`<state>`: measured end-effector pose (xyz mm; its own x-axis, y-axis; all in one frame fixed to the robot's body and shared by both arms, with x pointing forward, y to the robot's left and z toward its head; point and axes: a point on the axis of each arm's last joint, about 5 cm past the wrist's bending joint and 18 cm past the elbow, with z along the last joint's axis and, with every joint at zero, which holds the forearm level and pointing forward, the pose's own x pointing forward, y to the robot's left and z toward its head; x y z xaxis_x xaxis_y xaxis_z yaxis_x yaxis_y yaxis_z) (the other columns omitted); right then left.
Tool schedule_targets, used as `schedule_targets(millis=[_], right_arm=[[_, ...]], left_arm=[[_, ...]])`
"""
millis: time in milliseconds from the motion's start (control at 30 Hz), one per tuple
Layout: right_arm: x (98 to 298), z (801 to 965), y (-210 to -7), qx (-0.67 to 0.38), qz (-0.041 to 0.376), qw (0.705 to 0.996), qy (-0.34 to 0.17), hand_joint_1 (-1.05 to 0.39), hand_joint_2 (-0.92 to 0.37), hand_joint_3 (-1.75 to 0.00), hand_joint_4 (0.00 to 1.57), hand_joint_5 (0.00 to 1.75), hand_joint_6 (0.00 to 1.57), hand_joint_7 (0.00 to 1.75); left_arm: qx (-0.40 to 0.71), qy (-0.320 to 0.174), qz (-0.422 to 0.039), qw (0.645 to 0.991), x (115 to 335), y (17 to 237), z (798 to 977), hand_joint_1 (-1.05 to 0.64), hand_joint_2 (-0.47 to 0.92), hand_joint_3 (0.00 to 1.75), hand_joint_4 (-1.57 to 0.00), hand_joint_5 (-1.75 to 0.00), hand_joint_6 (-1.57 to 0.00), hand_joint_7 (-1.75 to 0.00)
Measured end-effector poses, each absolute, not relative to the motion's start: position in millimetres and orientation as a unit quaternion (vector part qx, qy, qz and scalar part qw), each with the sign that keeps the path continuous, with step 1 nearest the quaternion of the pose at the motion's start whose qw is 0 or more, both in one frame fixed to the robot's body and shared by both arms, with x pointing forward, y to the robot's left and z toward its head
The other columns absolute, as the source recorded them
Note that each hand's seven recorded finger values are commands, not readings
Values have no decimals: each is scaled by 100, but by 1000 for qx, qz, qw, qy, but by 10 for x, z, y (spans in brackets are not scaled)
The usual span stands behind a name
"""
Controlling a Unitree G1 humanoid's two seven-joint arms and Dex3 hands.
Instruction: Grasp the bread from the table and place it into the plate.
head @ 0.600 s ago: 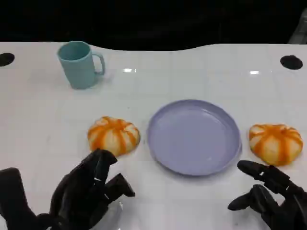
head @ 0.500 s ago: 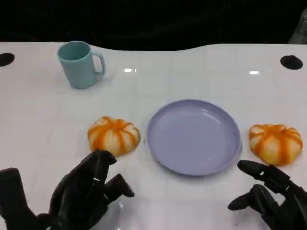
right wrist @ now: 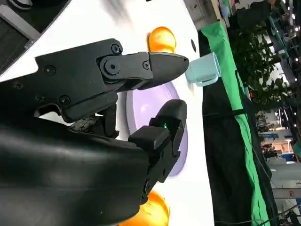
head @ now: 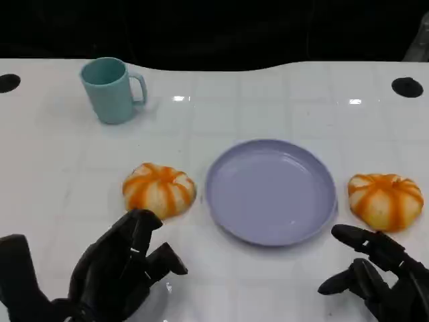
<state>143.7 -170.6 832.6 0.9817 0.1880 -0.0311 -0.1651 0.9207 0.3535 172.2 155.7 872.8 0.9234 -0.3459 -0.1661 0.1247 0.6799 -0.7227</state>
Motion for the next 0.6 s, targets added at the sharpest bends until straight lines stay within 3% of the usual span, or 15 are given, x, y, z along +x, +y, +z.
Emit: schedule_targets(millis=[167,200,267,333,467,600], right_arm=[[1437,8326,-1705,177,91,979,32,-77,-92,-28,70,115,85,57],[1437,8326,-1704,177,91,979,32,-77,-92,-28,70,115,85,57],[1437,8326,-1704,178,90,979,32,-77,-92,-27,71,115,84,57],[1436,8325,-1704,178,90,979,32,-76,-92,-27,70,115,84,57],[1437,8326,-1705,178,90,979,32,-76,-92,-28,70,114,84,57],[1438,8326,-1704,178,91,979,32,-76,-92,-28,70,114,84,58]], left_arm=[[-375,138,-138,906,1725,1568,8732,-53,92,50,-63,-175,-55,-149],[-374,133,-141,907,1728,1569,8736,-55,92,45,-55,-157,-53,-114],[-349,116,-155,917,1746,1581,8747,-55,92,39,-53,-128,-56,-68],[-290,90,-166,938,1792,1613,8793,-55,92,33,-46,-113,-52,-47],[-134,43,-188,972,1907,1663,8967,-51,92,26,-29,-101,-42,-29],[78,-22,-206,975,2024,1683,9127,-54,92,13,-18,-93,-41,-18]])
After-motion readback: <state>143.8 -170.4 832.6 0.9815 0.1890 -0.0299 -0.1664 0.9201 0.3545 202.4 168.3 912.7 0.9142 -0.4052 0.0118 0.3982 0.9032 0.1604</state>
